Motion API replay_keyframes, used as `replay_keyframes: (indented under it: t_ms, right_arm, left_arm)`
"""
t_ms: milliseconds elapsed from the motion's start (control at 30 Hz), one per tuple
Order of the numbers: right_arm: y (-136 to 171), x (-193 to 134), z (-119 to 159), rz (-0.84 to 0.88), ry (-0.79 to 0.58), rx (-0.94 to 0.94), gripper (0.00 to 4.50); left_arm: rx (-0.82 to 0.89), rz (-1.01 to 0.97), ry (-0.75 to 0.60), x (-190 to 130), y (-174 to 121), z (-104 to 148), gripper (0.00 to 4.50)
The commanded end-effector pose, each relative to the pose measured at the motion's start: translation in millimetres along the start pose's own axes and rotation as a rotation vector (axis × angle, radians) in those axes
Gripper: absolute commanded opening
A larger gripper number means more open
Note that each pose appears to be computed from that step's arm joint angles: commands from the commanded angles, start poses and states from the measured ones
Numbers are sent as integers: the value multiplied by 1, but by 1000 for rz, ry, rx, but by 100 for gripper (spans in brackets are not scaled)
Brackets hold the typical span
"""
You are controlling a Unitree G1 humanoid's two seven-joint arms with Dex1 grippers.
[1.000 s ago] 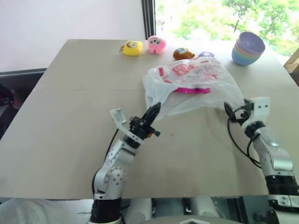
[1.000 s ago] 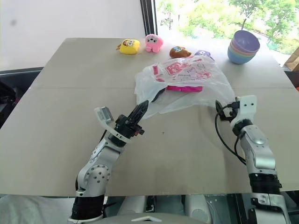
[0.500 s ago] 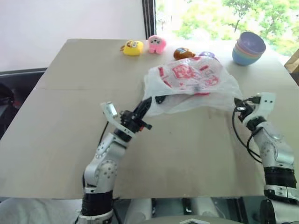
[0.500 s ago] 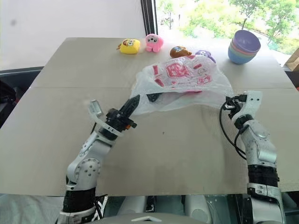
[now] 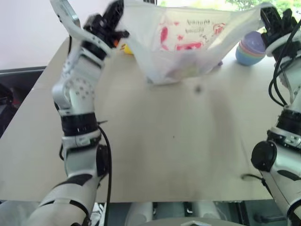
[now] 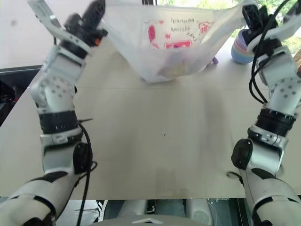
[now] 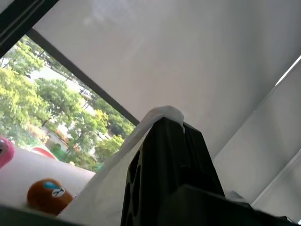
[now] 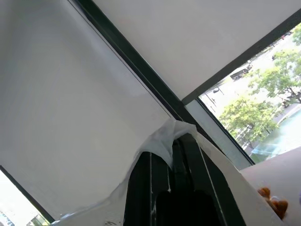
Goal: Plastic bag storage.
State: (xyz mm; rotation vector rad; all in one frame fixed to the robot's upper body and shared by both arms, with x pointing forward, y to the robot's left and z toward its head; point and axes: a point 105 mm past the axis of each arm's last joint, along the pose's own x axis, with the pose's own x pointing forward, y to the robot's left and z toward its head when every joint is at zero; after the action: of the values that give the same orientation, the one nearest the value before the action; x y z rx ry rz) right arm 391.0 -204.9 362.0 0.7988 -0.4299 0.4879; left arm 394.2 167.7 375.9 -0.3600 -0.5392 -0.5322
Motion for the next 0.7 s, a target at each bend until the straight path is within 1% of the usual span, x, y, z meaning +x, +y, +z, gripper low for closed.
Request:
replay_keyframes:
  t_ms: [33,133,200,267,367,433,467,533,567,600,633,667,700]
  right_arm:
    - [19,7,32,79,-106,-64,4]
    - [24,13,36,105,-132,-73,4]
    - [28,14,38,130,-140,-66,4]
    - [27,10,33,147,-108,-79,4]
    - [17,-8,19,150,-35,-101,4]
    - [11,-25,7,157,33,-105,59]
    - [6,-35,1,149,70,-117,76]
    - [-10,-59,-12,108,166,-137,193]
    - [-17,-71,-19,90,219,-147,229]
    - [-24,-85,-26,79,279,-159,276]
    - [-35,-108,-37,64,369,-169,340]
    - [-44,-128,-47,45,444,-176,376]
    - [-52,-146,-55,23,509,-179,420]
  left_arm:
    - [95,10,-130,12,4,48,0]
    - [126,15,-152,18,7,58,0]
    - [151,13,-147,19,8,58,0]
    - [183,-19,-118,15,5,50,0]
    - [173,-72,-50,-3,-2,30,0]
    - [171,-97,1,-20,-6,17,0]
    - [162,-105,25,-31,-7,11,0]
    - [139,-89,80,-57,-5,-3,0]
    - [133,-73,110,-70,-2,-9,0]
    - [127,-42,145,-84,3,-16,26]
    - [110,-19,204,-106,5,-30,61]
    - [95,-6,261,-126,5,-42,89]
    - [74,8,314,-145,3,-54,132]
